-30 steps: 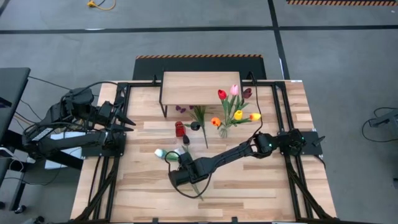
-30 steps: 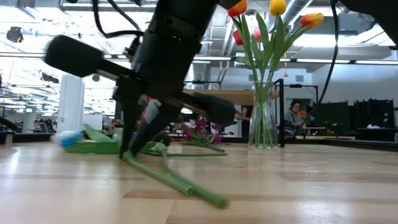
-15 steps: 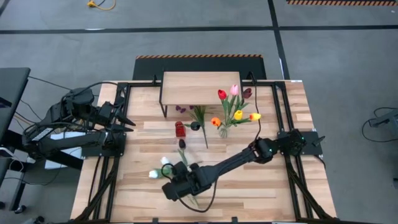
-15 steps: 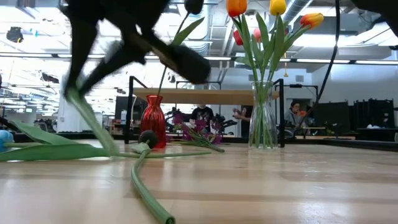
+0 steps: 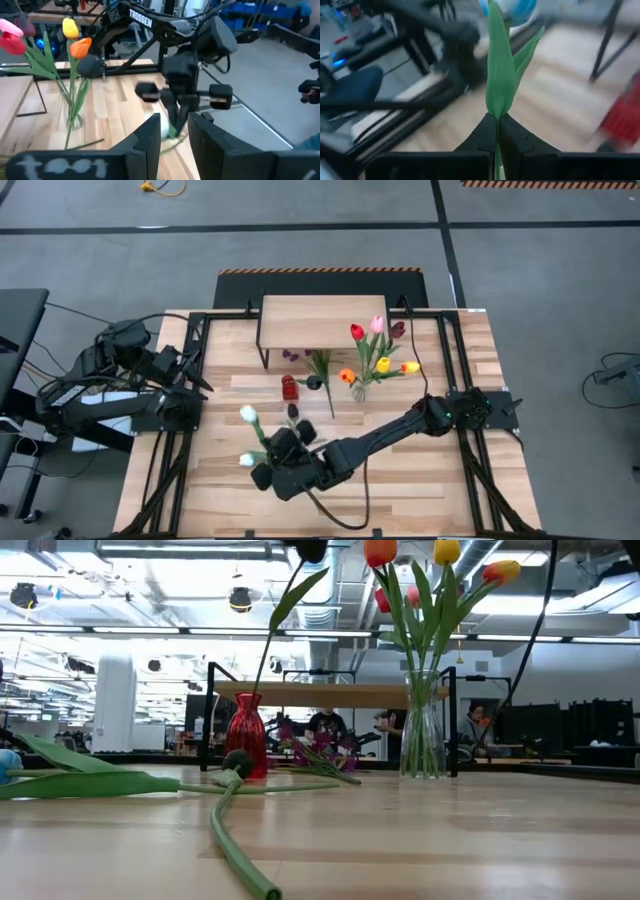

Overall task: Pick and place flowers into a vace then onto a shelf
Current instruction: Put the right white tulip into the red vase

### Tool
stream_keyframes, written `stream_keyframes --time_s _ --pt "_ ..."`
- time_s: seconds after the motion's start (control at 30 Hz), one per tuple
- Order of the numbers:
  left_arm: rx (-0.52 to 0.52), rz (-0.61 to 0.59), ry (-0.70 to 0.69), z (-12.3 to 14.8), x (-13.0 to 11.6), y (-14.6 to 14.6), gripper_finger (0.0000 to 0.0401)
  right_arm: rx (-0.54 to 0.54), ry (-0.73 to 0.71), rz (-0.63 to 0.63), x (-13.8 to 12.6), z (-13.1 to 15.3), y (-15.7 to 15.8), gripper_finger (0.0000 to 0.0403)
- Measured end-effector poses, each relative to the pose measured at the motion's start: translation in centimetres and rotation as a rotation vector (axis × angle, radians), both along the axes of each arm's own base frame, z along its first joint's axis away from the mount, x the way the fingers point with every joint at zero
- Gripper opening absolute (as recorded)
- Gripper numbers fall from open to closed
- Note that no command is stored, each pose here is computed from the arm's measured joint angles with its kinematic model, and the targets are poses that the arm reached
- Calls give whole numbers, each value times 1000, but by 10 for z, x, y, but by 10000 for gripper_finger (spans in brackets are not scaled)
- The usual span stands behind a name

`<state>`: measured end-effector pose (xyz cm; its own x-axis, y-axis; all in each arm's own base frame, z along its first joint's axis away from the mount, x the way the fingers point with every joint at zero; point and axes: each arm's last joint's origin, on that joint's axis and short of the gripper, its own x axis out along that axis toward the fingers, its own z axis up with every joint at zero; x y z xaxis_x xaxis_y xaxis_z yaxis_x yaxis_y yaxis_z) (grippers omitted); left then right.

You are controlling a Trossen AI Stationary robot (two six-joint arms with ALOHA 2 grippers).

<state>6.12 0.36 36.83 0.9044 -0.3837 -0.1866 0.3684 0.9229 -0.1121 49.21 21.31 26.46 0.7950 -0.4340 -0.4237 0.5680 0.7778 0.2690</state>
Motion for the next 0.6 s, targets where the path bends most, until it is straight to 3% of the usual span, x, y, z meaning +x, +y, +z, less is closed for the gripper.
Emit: stream_keyframes --time_s 0.43,0.6 --pt "-88 21 -212 28 3 1 87 -396 -248 64 2 111 -50 0" --pt "-98 63 -273 35 3 2 87 -446 -380 163 5 134 -67 0"
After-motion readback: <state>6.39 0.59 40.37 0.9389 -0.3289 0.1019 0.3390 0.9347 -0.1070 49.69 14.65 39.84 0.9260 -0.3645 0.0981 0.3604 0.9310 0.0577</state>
